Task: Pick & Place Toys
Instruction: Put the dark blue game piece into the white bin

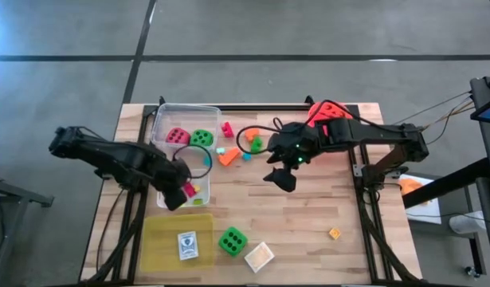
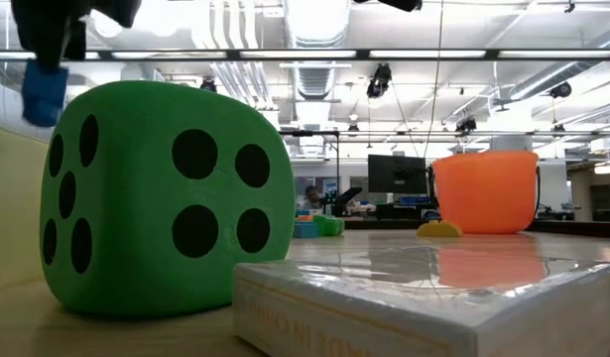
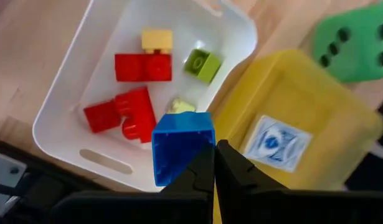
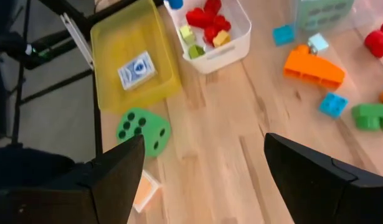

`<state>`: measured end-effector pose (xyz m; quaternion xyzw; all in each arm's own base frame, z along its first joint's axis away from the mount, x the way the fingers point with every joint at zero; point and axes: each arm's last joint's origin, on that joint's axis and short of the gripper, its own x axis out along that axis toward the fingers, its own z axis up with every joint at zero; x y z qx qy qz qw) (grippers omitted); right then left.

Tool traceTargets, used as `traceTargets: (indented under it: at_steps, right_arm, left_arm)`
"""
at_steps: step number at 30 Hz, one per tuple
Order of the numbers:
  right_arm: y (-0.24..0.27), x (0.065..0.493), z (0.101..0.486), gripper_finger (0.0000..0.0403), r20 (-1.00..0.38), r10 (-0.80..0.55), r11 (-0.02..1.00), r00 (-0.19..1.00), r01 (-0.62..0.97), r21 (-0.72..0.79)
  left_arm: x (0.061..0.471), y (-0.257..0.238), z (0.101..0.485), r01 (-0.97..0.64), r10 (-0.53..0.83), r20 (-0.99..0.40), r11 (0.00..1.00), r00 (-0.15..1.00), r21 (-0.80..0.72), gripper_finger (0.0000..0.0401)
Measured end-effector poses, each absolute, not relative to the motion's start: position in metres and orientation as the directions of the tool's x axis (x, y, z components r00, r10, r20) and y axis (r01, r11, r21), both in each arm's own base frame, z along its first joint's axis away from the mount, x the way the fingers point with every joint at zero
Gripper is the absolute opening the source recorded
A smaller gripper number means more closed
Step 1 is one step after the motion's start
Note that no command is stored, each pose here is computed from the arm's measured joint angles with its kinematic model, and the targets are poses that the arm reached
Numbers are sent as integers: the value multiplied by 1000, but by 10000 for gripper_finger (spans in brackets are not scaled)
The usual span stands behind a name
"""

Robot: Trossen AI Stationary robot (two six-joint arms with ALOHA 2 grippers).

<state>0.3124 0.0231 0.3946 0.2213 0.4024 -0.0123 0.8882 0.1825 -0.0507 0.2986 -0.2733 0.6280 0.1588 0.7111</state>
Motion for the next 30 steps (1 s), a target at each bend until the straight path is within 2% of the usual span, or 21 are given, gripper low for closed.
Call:
traceTargets:
  at_steps: [4,15,21,30]
  right_arm:
    - [31,309,390,324,-748,171,909,641,190,371]
    - [41,310,382,324,-764,189,916,617,170,364]
    - [42,310,382,324,-765,191,916,616,168,364]
    - [41,310,382,324,-764,190,917,617,166,363]
  left_arm:
    - [185,-56,286,-534,-118,-986,829,121,-165,0]
    - [189,-63,252,-521,-130,-982,834,140,-184,0]
    - [184,-58,234,-646,-83,-992,754,93,-123,0]
    - [184,-55,211,-717,-46,-990,685,132,-127,0]
